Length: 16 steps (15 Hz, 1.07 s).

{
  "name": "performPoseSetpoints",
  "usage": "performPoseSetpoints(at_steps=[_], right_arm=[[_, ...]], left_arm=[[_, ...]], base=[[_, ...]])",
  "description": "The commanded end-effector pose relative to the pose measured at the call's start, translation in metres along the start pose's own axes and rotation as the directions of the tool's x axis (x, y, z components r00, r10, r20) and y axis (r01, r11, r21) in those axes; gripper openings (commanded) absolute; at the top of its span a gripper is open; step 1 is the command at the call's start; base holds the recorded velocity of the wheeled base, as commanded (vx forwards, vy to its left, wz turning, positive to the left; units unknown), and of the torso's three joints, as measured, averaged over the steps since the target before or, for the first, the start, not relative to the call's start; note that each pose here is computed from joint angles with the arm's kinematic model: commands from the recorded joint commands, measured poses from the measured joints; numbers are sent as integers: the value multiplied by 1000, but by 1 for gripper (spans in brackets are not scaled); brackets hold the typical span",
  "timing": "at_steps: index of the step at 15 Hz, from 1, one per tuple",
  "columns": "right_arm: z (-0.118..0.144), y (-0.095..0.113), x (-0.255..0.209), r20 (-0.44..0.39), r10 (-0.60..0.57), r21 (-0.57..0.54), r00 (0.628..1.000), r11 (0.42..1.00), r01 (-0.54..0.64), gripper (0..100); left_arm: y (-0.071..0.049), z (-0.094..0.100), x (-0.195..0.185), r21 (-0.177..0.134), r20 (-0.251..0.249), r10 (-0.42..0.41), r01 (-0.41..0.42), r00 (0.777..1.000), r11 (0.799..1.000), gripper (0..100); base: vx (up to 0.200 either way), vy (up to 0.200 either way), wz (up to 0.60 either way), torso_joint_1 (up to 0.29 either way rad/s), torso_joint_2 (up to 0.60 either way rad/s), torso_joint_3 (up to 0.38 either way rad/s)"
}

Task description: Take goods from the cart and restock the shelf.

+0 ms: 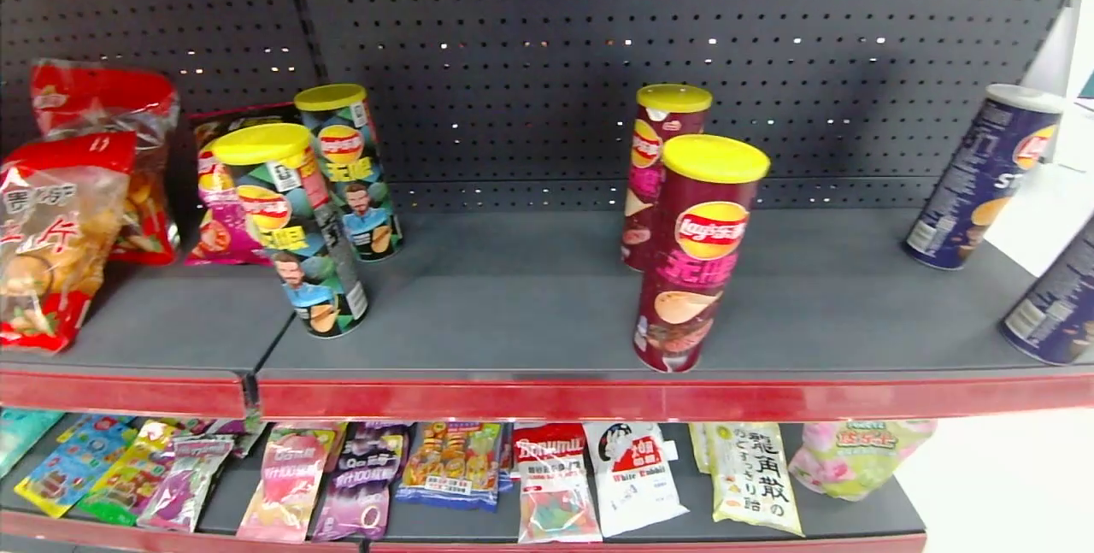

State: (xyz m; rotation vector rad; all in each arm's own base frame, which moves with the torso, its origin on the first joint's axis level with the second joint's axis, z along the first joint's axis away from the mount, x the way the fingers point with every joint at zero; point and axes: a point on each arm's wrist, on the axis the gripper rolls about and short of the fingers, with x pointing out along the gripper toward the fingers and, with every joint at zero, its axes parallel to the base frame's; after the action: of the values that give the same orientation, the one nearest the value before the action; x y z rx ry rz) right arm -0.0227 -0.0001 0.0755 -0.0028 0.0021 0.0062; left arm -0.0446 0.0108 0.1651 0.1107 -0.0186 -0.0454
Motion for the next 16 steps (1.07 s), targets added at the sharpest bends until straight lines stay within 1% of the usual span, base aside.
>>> performPoseSetpoints(at_steps=[1,2,3,4,5,6,7,8,9,10,11,12,13,14,15,16], right_arm=[[0,0,0,1,1,0,1000,1000,-1,100],[0,0,0,1,1,0,1000,1000,-1,100],[0,0,0,1,5,0,1000,1000,-5,100],[0,0,0,1,5,0,1000,1000,-5,100],[0,0,0,4,9,10,1000,1000,-9,100],[1,1,0,10,28,15,1000,1000,-28,100],[27,1,-4,65,98,23,993,995,-99,100],[76,1,4,56,125,65,991,990,-129,100],[115,2,15,51,130,117,990,984,-135,100],[130,2,29,12,136,113,991,984,-136,100],[130,2,36,-23,139,83,990,987,-137,100],[130,3,62,-130,136,-9,982,990,-138,100],[130,4,75,-178,133,-8,975,991,-137,100],[128,4,89,-232,137,-12,963,990,-144,100],[123,8,107,-310,161,-38,937,983,-181,100],[118,10,120,-368,158,-38,916,982,-185,100]], left_arm=[[0,-2,-1,-2,4,2,-2,1000,1000,100],[0,-8,-3,-4,8,1,-1,1000,1000,100],[-2,-17,-1,-15,-8,-1,0,1000,1000,100],[-3,-22,1,-27,-25,-7,6,1000,1000,100],[-5,-33,6,-49,-57,-48,45,997,998,100],[-7,-43,10,-65,-82,-58,53,995,997,100],[-10,-56,16,-67,-94,-62,56,994,996,100],[-12,-69,23,-61,-92,-63,58,994,996,100],[-14,-81,28,-55,-69,-64,60,996,997,100],[-15,-81,29,-71,-45,-75,72,996,995,100],[-15,-83,29,-75,-61,-80,76,995,994,100],[-15,-83,29,-80,-63,-80,75,995,994,100],[-15,-83,29,-83,-63,-80,75,995,994,100],[-15,-83,29,-95,-63,-74,68,995,993,100],[-14,-82,29,-103,-67,-69,61,995,993,100],[-14,-82,29,-111,-66,-67,59,996,992,100]], base=[[0,0,0,0,0,0],[0,0,0,0,0,0],[0,0,0,0,0,0],[0,0,0,0,0,0],[0,0,0,0,0,0],[0,0,0,0,0,0],[0,0,0,0,0,0],[0,0,0,0,0,0],[0,0,0,0,0,0],[0,0,0,0,0,0],[0,0,0,0,0,0],[0,0,0,0,0,0],[0,0,0,0,0,0],[0,0,0,0,0,0],[0,0,0,0,0,0],[0,0,0,0,0,0]])
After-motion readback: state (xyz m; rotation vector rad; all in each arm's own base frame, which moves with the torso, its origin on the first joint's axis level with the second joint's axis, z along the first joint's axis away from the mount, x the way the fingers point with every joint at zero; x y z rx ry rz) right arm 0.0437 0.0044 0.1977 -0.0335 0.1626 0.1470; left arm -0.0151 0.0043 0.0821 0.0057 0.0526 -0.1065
